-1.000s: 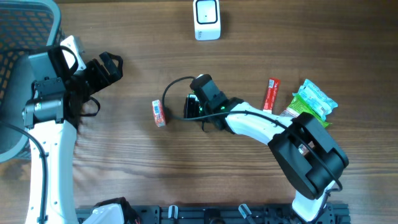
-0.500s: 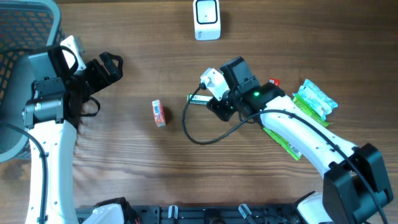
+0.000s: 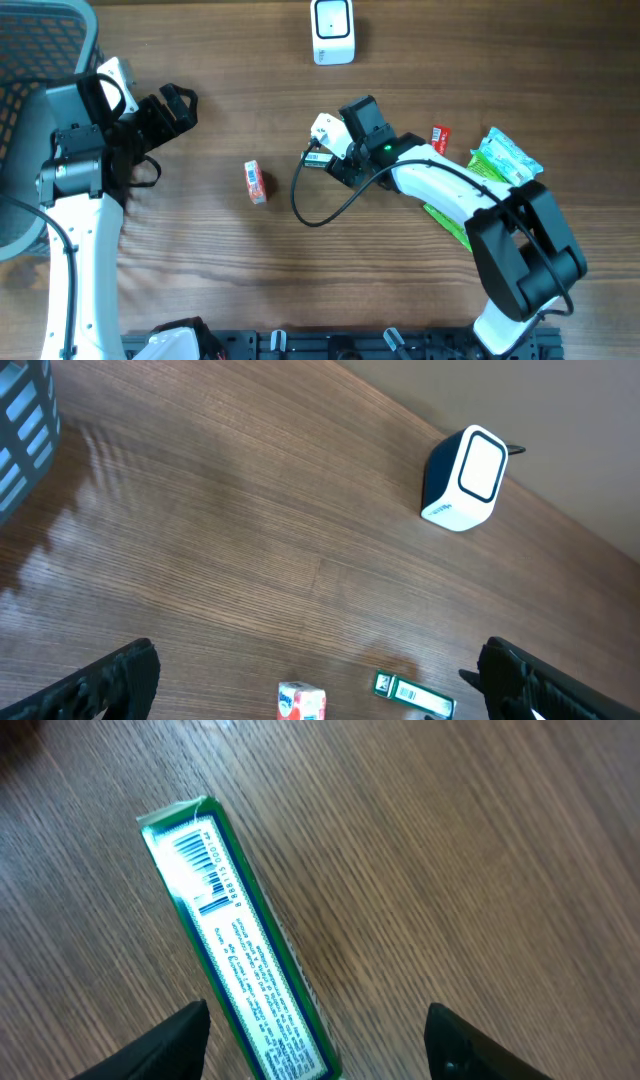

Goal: Scan the item barcode

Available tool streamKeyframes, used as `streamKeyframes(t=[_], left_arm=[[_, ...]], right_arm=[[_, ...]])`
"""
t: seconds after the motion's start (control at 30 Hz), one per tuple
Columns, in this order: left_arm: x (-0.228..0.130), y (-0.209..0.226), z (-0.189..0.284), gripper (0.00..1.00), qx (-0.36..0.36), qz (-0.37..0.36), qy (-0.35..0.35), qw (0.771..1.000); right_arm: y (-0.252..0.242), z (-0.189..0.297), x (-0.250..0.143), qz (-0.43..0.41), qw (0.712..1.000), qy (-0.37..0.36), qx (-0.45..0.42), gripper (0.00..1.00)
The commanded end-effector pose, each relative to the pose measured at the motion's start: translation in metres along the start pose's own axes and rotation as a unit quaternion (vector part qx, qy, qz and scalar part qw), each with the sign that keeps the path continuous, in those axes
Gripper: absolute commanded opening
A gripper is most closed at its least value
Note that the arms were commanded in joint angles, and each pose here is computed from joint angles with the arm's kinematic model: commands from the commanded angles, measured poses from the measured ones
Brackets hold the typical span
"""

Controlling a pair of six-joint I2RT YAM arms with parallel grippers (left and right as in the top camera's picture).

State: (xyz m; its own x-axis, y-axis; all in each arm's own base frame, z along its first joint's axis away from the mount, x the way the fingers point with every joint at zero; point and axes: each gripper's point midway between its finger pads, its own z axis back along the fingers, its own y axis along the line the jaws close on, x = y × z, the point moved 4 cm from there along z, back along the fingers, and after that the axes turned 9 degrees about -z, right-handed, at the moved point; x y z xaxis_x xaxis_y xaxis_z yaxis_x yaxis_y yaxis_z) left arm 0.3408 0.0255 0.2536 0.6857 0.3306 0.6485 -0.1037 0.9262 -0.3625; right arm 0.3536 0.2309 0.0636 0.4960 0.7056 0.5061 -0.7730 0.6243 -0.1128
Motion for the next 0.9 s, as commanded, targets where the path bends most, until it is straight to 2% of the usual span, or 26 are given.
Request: streamKeyframes(t=[0.0,0.23,0.37,0.57,0.87], left_arm=[[0.005,0.001,0.002,1.0,0.003,-0.009,-0.008,1.0],[0.005,0.001,0.002,1.0,0.003,-0.009,-0.008,1.0],[0.005,0.001,0.002,1.0,0.003,-0.009,-0.008,1.0],[0.005,0.001,0.002,1.0,0.003,-0.009,-0.008,1.0],[0.005,0.001,0.002,1.0,0.003,-0.009,-0.008,1.0]], right_arm=[[0.0,-0.014,-0.014,0.005,1.0,0.023,0.002,0.63],[0.005,-0.022,-0.029,-0.024,0.998,0.054,0.014,0.4],[0.009,-0.014,-0.021,-0.091,0.995,0.038,0.029,0.38],[0.009,0.028,0.014,-0.087,0.995,-0.034,0.044,0.3],[0.009,0.035,0.013,-0.099,0.994,-0.031,0.042,0.25]])
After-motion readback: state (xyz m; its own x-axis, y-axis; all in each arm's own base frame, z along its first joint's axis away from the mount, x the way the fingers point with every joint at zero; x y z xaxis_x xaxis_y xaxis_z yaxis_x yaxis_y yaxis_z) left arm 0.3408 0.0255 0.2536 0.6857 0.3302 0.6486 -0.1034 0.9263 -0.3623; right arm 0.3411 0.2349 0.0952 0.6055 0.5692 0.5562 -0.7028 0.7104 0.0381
